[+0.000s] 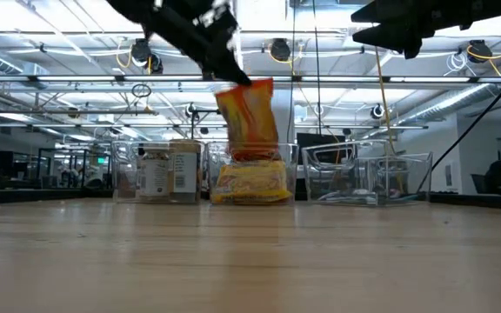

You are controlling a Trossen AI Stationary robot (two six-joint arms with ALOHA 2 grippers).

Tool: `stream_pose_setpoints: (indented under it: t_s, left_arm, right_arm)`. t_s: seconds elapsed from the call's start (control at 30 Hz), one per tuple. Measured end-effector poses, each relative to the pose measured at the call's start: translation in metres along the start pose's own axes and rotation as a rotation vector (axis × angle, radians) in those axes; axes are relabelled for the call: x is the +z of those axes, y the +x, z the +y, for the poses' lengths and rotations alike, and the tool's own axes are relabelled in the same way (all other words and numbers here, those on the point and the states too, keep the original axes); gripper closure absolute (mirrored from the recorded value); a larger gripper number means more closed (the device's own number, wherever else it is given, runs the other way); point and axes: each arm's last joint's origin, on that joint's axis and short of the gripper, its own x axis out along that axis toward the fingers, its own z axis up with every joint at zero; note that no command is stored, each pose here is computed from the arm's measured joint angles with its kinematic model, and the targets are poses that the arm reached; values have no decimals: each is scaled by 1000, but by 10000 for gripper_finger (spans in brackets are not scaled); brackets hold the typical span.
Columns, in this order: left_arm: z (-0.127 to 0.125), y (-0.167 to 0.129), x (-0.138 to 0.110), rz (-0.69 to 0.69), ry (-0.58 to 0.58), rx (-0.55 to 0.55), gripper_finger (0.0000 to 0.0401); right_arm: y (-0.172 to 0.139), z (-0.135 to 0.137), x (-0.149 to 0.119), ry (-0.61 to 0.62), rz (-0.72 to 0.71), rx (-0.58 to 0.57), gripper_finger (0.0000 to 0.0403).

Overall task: Pick & Place Food Item
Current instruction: Put the orange noodle pack into the middle transparent bin

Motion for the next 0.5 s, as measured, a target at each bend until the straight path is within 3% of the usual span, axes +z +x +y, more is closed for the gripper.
stream_pose_setpoints:
  t_s: [0.3, 0.5]
  left_arm:
    - [7, 60, -47, 140, -67, -90, 398]
    - [5, 67, -53, 171, -83, -40, 372]
  right_arm:
    - [1, -2, 0, 2, -2, -12, 161]
    - [1, -2, 0, -7, 0, -12, 161]
